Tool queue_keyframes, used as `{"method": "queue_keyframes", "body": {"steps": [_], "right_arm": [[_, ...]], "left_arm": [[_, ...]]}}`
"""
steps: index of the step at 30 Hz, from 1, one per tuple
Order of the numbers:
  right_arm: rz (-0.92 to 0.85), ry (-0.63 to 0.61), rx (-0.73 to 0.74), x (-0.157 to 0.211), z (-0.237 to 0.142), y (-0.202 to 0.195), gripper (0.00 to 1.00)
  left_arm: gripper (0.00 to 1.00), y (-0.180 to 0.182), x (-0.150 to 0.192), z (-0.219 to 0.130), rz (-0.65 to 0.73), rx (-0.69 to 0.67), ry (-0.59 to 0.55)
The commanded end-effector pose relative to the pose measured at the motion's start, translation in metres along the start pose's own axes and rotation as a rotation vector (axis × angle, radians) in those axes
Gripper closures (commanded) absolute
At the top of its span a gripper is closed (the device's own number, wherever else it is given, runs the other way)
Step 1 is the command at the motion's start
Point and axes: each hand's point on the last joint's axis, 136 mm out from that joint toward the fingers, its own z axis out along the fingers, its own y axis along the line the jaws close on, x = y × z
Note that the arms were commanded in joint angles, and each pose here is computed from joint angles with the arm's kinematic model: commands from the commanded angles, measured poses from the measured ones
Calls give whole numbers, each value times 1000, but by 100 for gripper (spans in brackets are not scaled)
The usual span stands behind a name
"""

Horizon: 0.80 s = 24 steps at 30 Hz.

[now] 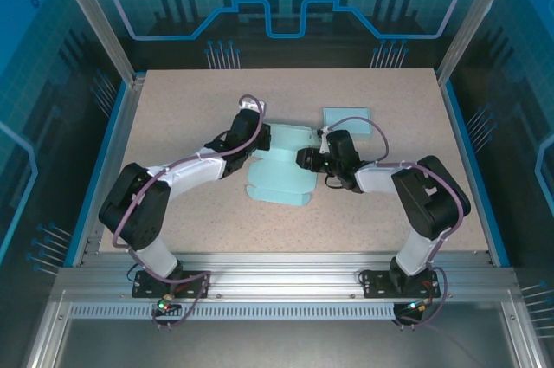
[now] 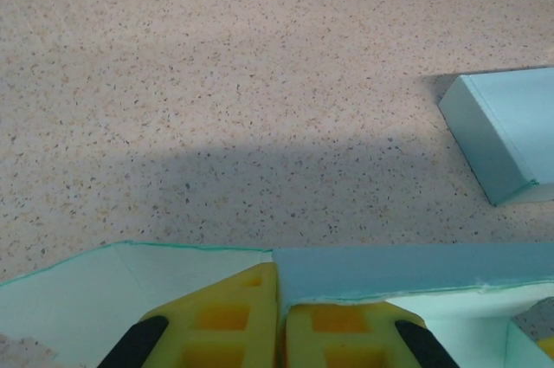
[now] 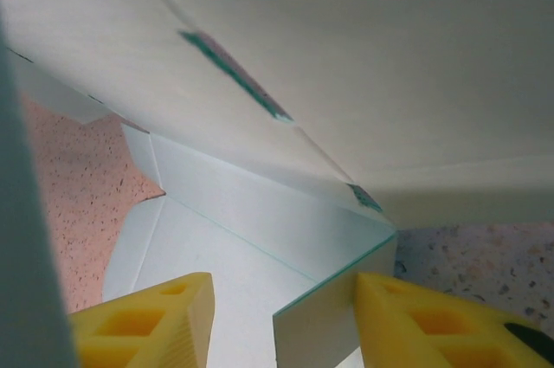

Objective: Fold the paper box

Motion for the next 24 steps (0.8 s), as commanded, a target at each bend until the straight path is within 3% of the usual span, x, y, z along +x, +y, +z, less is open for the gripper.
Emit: {"method": "queue_keyframes", "body": {"steps": [1,12,24], "right_arm": [[34,15,14,-1,-10,-5,51],[39,19,90,4,-62,-24,43],[103,-117,198,-41,-140,-47,39]], "left_arm": [[90,-7,-1,7,105,24,-55],[90,-11,13,6,148,38,-163],[90,-43,-4,-2,210,70,-371]]}}
